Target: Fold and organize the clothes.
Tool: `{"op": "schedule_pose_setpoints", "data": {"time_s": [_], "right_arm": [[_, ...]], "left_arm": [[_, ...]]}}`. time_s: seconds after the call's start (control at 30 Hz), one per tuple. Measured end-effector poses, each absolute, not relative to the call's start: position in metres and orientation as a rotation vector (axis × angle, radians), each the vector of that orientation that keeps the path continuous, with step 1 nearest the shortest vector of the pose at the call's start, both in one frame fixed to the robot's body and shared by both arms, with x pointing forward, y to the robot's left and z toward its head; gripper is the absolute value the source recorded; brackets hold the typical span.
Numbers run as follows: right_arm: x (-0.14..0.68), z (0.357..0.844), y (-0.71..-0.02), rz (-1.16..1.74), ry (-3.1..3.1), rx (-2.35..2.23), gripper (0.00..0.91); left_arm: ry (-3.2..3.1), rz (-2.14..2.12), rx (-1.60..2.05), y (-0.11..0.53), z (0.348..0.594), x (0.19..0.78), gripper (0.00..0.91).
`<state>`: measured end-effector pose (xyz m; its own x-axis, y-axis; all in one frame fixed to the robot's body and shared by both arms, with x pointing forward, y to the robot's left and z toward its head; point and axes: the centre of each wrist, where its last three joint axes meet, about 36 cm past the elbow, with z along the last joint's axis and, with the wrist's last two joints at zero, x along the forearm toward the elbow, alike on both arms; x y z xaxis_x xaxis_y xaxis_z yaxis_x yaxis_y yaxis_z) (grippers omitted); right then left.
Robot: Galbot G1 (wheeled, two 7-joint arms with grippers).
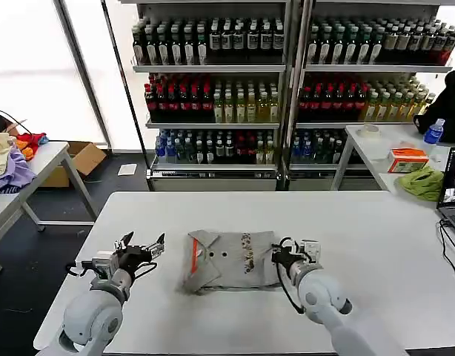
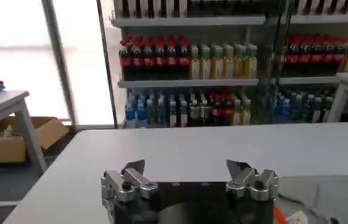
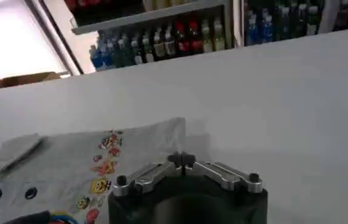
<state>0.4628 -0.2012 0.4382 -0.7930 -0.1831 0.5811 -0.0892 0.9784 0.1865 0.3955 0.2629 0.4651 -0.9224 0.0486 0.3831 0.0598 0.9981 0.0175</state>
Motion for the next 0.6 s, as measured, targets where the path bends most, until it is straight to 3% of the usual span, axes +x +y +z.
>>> {"op": "schedule_pose_setpoints", "data": {"time_s": [0.2, 0.23, 0.27, 0.3, 0.6], "right_arm": [[0.471, 0.437, -0.230, -0.163, -2.499, 0.131, 0.000], [0.473, 0.437, -0.234, -0.159, -2.501, 0.121, 0.060], [0.474, 0.436, -0.238, -0.154, -2.502, 0.112, 0.403], [0.474, 0.436, -0.242, -0.151, -2.504, 0.106, 0.907], [0.463, 0.444, -0.263, -0.080, -2.570, 0.075, 0.907]], "left_arm": [[-2.745, -0.040, -0.084, 0.261, 0.464, 0.396, 0.907], [-2.744, -0.039, -0.087, 0.260, 0.464, 0.396, 0.907], [-2.743, -0.037, -0.088, 0.259, 0.463, 0.396, 0.907], [-2.743, -0.035, -0.090, 0.259, 0.463, 0.396, 0.907], [-2.739, -0.029, -0.088, 0.259, 0.462, 0.394, 0.907]]}}
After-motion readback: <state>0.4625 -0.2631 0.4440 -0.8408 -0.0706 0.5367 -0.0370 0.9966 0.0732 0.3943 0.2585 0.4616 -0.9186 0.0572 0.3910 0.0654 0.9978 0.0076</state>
